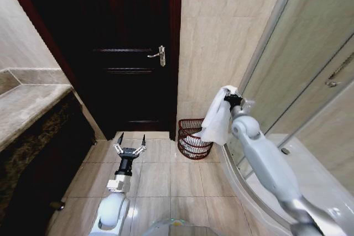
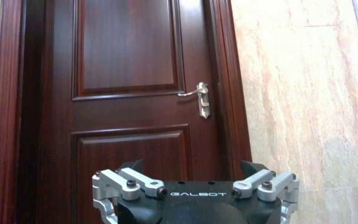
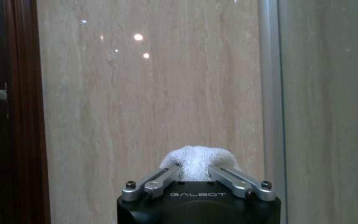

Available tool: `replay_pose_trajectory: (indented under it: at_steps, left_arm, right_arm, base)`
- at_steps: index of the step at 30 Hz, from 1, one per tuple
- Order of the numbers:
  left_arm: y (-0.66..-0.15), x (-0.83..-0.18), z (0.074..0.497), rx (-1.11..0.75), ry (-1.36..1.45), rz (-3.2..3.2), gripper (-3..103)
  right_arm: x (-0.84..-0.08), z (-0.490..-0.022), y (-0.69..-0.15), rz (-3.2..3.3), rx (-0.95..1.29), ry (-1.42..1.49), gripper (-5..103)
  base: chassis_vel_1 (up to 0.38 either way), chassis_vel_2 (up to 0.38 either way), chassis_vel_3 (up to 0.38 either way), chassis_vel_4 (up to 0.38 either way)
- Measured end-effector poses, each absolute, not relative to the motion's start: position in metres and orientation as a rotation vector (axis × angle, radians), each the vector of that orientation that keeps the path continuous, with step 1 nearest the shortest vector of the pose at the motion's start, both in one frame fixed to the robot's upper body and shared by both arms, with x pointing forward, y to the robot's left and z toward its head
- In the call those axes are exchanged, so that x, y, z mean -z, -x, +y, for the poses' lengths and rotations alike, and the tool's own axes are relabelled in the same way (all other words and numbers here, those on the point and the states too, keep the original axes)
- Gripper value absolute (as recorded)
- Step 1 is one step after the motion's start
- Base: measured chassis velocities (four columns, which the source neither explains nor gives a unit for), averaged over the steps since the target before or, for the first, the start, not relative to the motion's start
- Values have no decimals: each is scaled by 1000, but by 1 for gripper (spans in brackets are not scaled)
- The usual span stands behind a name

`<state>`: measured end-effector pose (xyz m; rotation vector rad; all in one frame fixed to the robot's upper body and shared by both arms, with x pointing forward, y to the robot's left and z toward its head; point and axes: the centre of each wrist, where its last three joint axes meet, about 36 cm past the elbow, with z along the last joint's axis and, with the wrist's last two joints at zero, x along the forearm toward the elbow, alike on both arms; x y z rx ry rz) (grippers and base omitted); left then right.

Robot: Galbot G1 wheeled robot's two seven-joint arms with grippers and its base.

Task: Discard the used towel into the hamper.

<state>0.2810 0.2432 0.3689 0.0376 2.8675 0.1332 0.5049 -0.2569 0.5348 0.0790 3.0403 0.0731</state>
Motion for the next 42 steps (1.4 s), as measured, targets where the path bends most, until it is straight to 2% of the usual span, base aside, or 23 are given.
replay_pose_trajectory:
  at_steps: [42]
  left_arm:
    - [-277,-366,235,-125,-49,2869,100]
  right_arm:
    - [-557,-254,-480,2975,-48,-2,3]
  base:
    - [-11,12,14,-17]
